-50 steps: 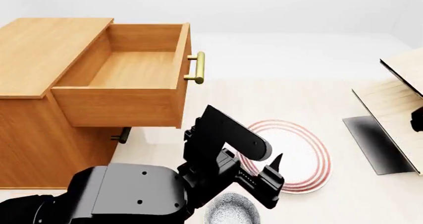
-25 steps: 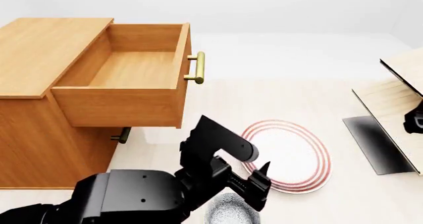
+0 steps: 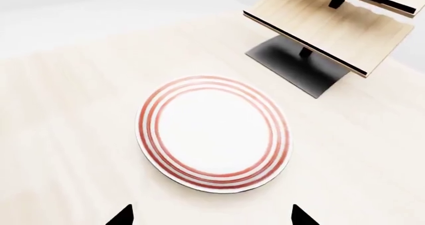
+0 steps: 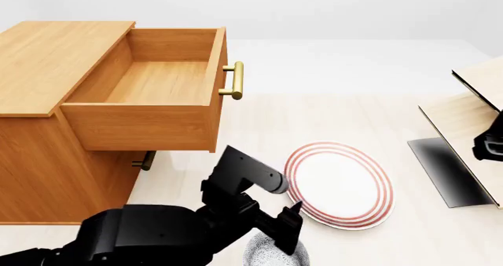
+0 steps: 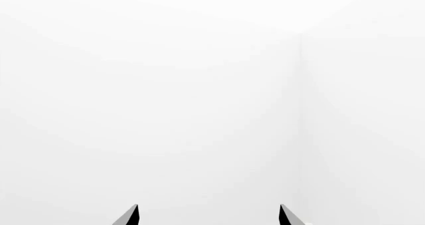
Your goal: Open the top drawer of the cabinet and put the bowl in it.
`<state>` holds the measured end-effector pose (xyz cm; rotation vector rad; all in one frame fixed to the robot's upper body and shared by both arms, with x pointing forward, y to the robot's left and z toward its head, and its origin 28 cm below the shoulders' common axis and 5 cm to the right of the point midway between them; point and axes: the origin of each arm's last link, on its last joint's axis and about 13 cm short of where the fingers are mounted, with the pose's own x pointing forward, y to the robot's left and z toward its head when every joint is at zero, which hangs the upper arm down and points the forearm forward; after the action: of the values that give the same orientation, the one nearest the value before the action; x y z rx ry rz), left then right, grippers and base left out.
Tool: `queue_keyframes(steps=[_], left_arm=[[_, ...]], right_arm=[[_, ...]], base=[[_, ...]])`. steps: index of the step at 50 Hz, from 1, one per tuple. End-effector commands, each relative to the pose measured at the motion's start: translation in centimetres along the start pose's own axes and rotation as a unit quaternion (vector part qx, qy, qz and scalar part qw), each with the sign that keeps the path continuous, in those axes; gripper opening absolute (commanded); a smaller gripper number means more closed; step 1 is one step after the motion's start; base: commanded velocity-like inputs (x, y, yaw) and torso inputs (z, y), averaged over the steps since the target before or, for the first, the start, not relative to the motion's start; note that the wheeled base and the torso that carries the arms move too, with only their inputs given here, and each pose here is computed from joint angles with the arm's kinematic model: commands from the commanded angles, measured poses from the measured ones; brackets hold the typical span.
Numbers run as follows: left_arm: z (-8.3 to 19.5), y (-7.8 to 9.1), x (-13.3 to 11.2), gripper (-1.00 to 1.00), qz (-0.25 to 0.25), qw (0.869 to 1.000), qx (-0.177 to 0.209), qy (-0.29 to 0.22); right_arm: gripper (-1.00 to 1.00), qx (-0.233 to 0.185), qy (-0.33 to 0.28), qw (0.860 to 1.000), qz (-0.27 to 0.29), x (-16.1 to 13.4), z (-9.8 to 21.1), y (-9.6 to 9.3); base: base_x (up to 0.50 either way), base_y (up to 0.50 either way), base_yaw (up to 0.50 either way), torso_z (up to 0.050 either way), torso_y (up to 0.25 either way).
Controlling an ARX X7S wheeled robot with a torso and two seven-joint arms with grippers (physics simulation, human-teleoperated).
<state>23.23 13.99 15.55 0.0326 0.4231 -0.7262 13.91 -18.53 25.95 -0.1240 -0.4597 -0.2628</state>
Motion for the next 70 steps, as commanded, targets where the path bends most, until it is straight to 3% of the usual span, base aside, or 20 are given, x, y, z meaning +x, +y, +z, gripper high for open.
queue_keyframes(steps=[1, 41, 70], left_arm=[[-0.6, 0.6, -0.5, 1.0, 0.008, 1.0, -0.008, 0.02], [-3.5, 1.3, -2.4, 1.0, 0.014, 0.996, 0.006, 0.085], [-4.7, 2.1, -1.5, 1.0, 0.02, 0.995, -0.005, 0.101]], right_arm=[[1.0, 0.0, 0.002, 1.0, 0.002, 0.0, -0.2, 0.1], [1.0, 0.006, 0.006, 1.0, 0.011, 0.4, -0.5, 0.7], [1.0, 0.004, 0.008, 1.0, 0.012, 0.4, -0.8, 0.8]], base=[[0.0, 0.0, 0.0, 0.0, 0.0], [0.0, 0.0, 0.0, 0.0, 0.0], [0.0, 0.0, 0.0, 0.0, 0.0]])
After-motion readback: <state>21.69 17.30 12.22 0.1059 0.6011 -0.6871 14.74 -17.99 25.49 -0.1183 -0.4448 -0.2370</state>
